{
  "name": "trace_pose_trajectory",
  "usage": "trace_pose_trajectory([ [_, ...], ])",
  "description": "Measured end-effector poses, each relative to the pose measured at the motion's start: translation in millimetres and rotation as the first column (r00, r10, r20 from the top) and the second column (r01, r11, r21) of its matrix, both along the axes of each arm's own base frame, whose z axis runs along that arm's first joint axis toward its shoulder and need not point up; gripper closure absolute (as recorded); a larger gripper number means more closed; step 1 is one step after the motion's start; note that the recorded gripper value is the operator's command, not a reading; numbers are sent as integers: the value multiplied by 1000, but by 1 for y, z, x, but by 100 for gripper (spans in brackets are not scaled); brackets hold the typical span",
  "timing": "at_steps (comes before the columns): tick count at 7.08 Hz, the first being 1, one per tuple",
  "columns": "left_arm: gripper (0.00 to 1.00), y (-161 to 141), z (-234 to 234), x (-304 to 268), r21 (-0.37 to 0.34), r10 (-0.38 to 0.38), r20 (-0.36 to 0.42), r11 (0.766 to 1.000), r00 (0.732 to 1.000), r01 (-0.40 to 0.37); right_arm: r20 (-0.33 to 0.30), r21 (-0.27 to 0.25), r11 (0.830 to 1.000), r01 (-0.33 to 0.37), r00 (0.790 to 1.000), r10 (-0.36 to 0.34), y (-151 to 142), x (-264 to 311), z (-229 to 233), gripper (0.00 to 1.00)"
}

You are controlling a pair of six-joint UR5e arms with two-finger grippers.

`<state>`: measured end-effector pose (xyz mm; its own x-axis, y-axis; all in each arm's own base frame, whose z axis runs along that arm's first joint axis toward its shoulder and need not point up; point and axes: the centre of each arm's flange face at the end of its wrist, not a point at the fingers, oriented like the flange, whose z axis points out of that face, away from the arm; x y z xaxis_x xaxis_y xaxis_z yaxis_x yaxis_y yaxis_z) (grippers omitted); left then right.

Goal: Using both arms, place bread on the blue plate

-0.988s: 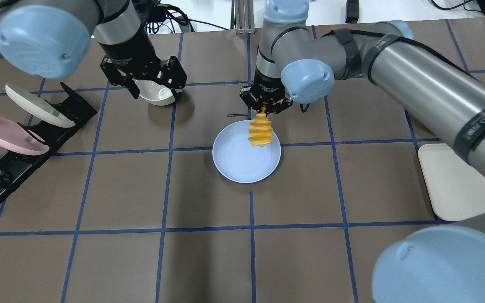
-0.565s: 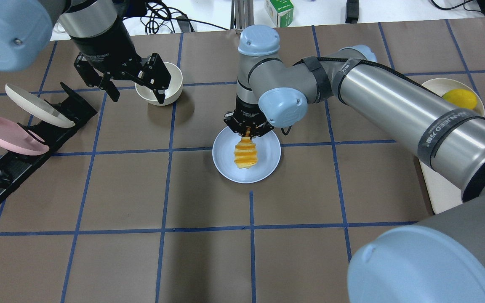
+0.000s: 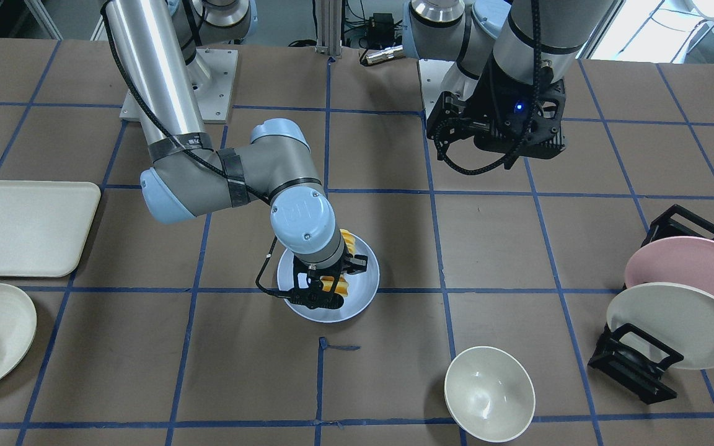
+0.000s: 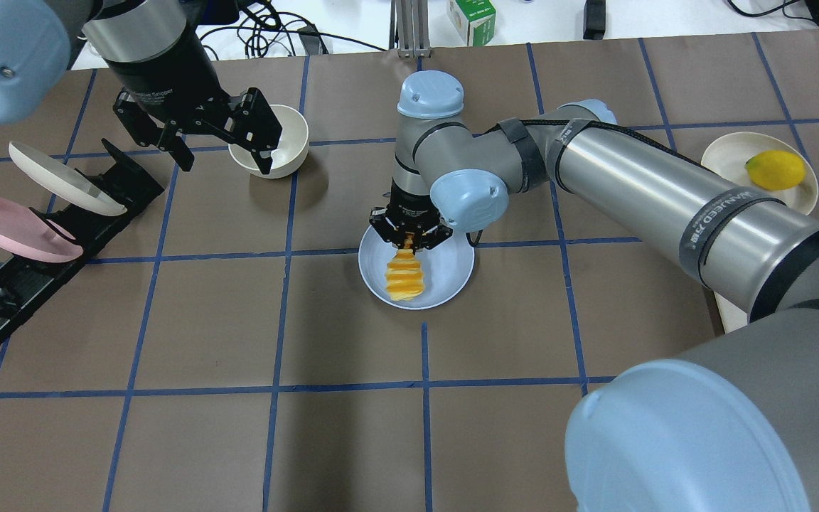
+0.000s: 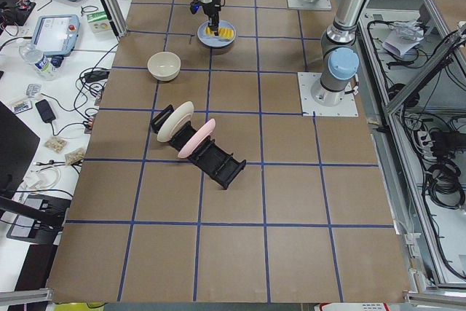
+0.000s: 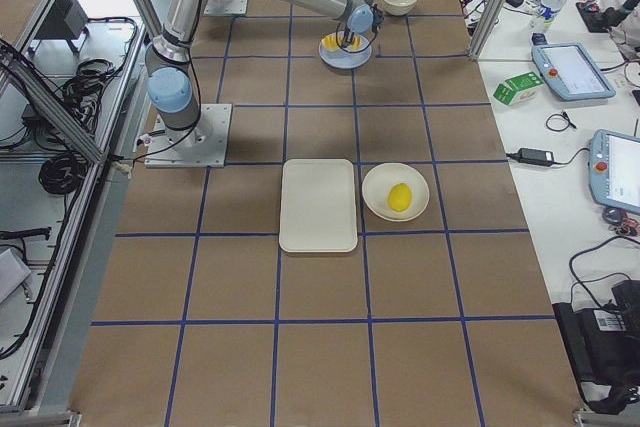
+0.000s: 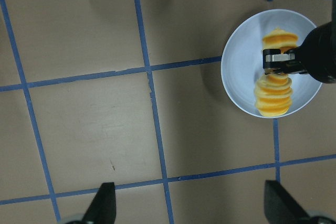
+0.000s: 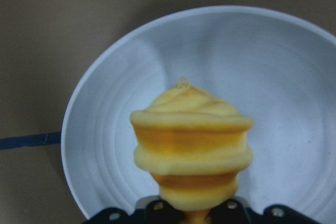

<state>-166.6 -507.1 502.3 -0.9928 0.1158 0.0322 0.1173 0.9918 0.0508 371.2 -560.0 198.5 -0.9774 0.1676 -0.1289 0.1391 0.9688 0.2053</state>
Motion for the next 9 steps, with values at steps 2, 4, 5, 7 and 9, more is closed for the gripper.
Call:
trace_pose_trajectory([
  [2,0,1,1,0,-4,0,-1,1000,1000,0,10,-26,1000,-1,1000,1,-5,1,-1,0],
  [4,0,2,6,0,-16,2,-6,1000,1000,-2,12,-52,999,6,1000,-6,-11,-5,9,0],
  [5,0,3,8,0,-21,1,-7,1000,1000,-1,18,-75,997,25,1000,-24,-18,-17,27,0],
  [7,0,5,10,0,-26,-2,-5,1000,1000,1,23,-105,991,84,996,-82,-26,-64,85,0],
  [9,0,4,9,1,-25,-1,-4,1000,1000,1,-22,-110,993,44,999,-47,-29,-150,149,0],
])
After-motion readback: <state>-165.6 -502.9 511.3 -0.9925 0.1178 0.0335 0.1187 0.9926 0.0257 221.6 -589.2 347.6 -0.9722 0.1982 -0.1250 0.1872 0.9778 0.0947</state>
